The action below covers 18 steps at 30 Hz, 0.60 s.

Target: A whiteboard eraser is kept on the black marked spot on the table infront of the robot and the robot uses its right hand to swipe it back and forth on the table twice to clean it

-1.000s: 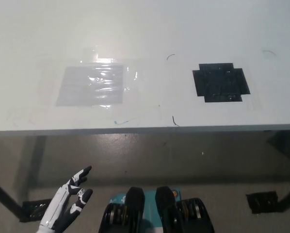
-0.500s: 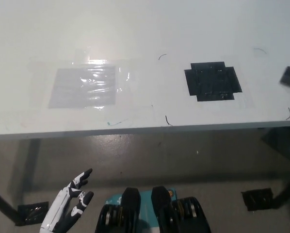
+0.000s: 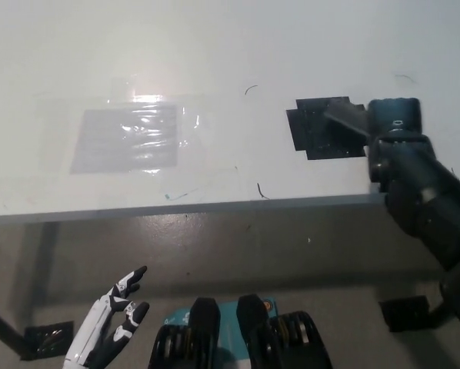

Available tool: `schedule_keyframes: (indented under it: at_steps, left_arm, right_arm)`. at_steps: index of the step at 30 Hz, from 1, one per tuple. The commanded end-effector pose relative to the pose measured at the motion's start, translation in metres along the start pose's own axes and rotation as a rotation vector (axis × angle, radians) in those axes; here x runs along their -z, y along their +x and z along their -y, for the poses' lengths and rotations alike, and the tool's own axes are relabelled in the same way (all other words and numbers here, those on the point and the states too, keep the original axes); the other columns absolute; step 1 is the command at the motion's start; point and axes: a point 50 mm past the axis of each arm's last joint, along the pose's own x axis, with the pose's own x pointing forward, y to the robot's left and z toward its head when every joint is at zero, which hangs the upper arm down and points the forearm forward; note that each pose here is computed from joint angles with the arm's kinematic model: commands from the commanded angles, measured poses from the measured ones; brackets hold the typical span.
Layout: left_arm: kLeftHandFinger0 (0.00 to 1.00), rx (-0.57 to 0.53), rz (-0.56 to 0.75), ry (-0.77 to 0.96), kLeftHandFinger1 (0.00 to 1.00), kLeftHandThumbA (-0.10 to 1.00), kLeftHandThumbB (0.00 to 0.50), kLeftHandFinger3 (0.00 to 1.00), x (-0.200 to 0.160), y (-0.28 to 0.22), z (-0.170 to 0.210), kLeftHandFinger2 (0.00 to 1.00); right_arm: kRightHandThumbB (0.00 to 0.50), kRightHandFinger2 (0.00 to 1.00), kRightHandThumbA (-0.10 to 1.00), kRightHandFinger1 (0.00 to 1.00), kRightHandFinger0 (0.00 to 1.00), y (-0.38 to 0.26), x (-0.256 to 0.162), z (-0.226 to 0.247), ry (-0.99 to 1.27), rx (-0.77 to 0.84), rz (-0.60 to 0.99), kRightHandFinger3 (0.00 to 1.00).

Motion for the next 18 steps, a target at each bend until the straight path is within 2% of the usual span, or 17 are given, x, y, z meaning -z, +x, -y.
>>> schedule_keyframes:
  at_steps: [1,2,3,5,6,7,8,9,10,11,12,13,14,15,16,17,18]
  left_arm:
    - [1.00,0.006,0.059,0.026,1.00,0.85,0.402,1.00,-0.008,0.003,-0.009,1.00]
    - [1.00,0.006,0.060,0.025,1.00,0.85,0.403,1.00,-0.008,0.003,-0.009,1.00]
    - [1.00,0.006,0.060,0.022,1.00,0.85,0.405,1.00,-0.008,0.003,-0.009,1.00]
    - [1.00,0.004,0.060,0.023,1.00,0.86,0.407,1.00,-0.008,0.003,-0.009,1.00]
    - [1.00,0.004,0.059,0.025,1.00,0.86,0.406,1.00,-0.008,0.002,-0.009,1.00]
    - [1.00,0.005,0.058,0.025,1.00,0.86,0.404,1.00,-0.008,0.001,-0.008,1.00]
    - [1.00,0.005,0.057,0.026,1.00,0.86,0.403,1.00,-0.008,0.001,-0.007,1.00]
    - [1.00,0.007,0.057,0.026,1.00,0.86,0.404,1.00,-0.008,0.001,-0.006,1.00]
    - [1.00,0.007,0.057,0.026,1.00,0.86,0.404,1.00,-0.008,0.001,-0.005,1.00]
    - [1.00,0.006,0.057,0.025,1.00,0.86,0.406,1.00,-0.008,0.000,-0.005,1.00]
    - [1.00,0.006,0.054,0.025,1.00,0.86,0.407,1.00,-0.008,-0.001,-0.006,1.00]
    - [1.00,0.008,0.054,0.024,1.00,0.86,0.407,1.00,-0.008,-0.001,-0.006,1.00]
    - [1.00,0.008,0.055,0.021,1.00,0.85,0.404,1.00,-0.008,-0.001,-0.006,1.00]
    - [1.00,0.010,0.055,0.017,1.00,0.84,0.404,1.00,-0.008,-0.001,-0.007,1.00]
    - [1.00,0.013,0.053,0.023,1.00,0.85,0.406,1.00,-0.008,-0.001,-0.007,1.00]
    - [1.00,0.014,0.053,0.025,1.00,0.85,0.406,1.00,-0.008,-0.001,-0.007,1.00]
    - [1.00,0.016,0.054,0.028,1.00,0.85,0.405,1.00,-0.008,-0.001,-0.008,1.00]
  right_arm:
    - [0.146,0.23,0.32,0.09,0.03,-0.009,-0.042,0.002,0.014,-0.047,0.117,0.62]
    - [0.136,0.24,0.29,0.11,0.04,-0.008,-0.040,0.002,0.014,-0.046,0.117,0.57]
    - [0.134,0.23,0.26,0.09,0.03,-0.008,-0.037,0.002,0.012,-0.046,0.117,0.57]
    - [0.135,0.27,0.27,0.13,0.06,-0.007,-0.035,0.003,0.006,-0.047,0.115,0.63]
    - [0.130,0.37,0.29,0.21,0.13,-0.006,-0.033,0.002,0.001,-0.049,0.113,0.71]
    - [0.119,0.40,0.29,0.23,0.15,-0.006,-0.031,0.000,-0.005,-0.052,0.111,0.73]
    - [0.112,0.32,0.27,0.14,0.05,-0.006,-0.030,-0.001,-0.007,-0.054,0.110,0.67]
    - [0.112,0.30,0.27,0.12,0.02,-0.006,-0.028,-0.003,-0.009,-0.058,0.107,0.67]
    - [0.111,0.32,0.29,0.17,0.08,-0.005,-0.026,-0.004,-0.014,-0.060,0.106,0.71]
    - [0.125,0.39,0.30,0.24,0.14,-0.005,-0.024,-0.006,-0.017,-0.055,0.106,0.76]
    - [0.122,0.41,0.31,0.25,0.17,-0.005,-0.023,-0.008,-0.017,-0.051,0.105,0.78]
    - [0.156,0.59,0.42,0.47,0.37,-0.005,-0.021,-0.010,-0.015,-0.048,0.100,0.86]
    - [0.211,0.76,0.59,0.67,0.58,-0.004,-0.016,-0.013,-0.004,-0.051,0.090,0.95]
    - [0.294,0.94,0.80,0.80,0.68,-0.003,-0.009,-0.016,0.048,-0.087,0.076,1.00]
    - [0.383,1.00,0.87,1.00,1.00,-0.002,-0.002,-0.019,0.161,-0.138,0.069,1.00]
    - [0.383,1.00,0.87,1.00,1.00,-0.002,-0.001,-0.019,0.188,-0.148,0.069,1.00]
    - [0.487,1.00,0.91,1.00,1.00,-0.002,0.005,-0.015,0.301,-0.154,0.091,1.00]
